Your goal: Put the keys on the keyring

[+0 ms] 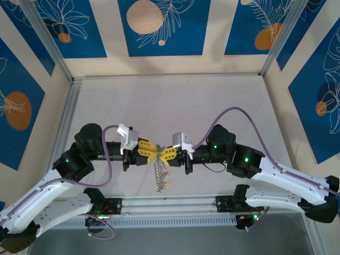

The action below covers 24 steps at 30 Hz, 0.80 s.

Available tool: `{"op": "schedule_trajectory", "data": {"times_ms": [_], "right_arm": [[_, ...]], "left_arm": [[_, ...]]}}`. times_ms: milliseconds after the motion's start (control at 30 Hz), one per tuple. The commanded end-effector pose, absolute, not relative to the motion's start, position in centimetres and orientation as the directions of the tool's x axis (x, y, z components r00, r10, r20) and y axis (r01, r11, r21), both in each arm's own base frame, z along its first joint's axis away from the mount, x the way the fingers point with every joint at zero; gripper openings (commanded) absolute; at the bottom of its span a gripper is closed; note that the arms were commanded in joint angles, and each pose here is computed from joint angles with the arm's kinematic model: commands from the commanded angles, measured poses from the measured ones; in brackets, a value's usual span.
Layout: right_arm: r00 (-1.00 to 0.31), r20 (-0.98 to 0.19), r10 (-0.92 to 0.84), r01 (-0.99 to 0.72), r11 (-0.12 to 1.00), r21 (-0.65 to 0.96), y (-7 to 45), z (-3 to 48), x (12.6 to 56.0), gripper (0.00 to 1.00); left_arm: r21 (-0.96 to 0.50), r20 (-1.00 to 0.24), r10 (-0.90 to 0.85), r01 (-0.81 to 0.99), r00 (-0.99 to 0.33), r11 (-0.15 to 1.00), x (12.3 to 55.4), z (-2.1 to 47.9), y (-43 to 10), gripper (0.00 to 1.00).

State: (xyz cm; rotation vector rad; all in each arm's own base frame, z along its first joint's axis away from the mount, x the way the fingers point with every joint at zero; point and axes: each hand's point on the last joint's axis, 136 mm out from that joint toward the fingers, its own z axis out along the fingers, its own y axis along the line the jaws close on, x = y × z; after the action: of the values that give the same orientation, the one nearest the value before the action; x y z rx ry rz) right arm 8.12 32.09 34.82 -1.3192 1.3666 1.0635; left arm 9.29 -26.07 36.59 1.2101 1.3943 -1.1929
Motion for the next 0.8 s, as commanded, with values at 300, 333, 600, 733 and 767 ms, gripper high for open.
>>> {"op": "schedule_trajectory", "data": {"times_ms": [300,333,600,733,767], "right_arm": [[0.042,-0.912,-0.407,-0.987,0.124,-0.101,31.5,35.6,9.4,0.00],[0.044,-0.909,-0.415,-0.987,0.122,-0.104,31.6,35.5,9.4,0.00],[0.060,-0.886,-0.460,-0.991,0.081,-0.109,32.0,35.4,8.8,0.00],[0.062,-0.886,-0.460,-0.992,0.072,-0.108,32.3,35.4,8.7,0.00],[0.062,-0.886,-0.460,-0.992,0.070,-0.106,32.3,35.4,8.7,0.00]], "left_arm": [[0.005,-0.902,0.429,0.992,-0.049,0.125,10.1,36.4,-24.1,0.38],[-0.002,-0.897,0.439,0.993,-0.052,0.114,10.0,36.3,-24.2,0.38],[-0.040,-0.876,0.478,0.997,-0.064,0.061,9.5,35.7,-25.1,0.37],[-0.053,-0.866,0.495,0.998,-0.068,0.045,9.3,35.4,-25.4,0.36],[-0.055,-0.864,0.498,0.998,-0.069,0.042,9.2,35.3,-25.4,0.36]]}}
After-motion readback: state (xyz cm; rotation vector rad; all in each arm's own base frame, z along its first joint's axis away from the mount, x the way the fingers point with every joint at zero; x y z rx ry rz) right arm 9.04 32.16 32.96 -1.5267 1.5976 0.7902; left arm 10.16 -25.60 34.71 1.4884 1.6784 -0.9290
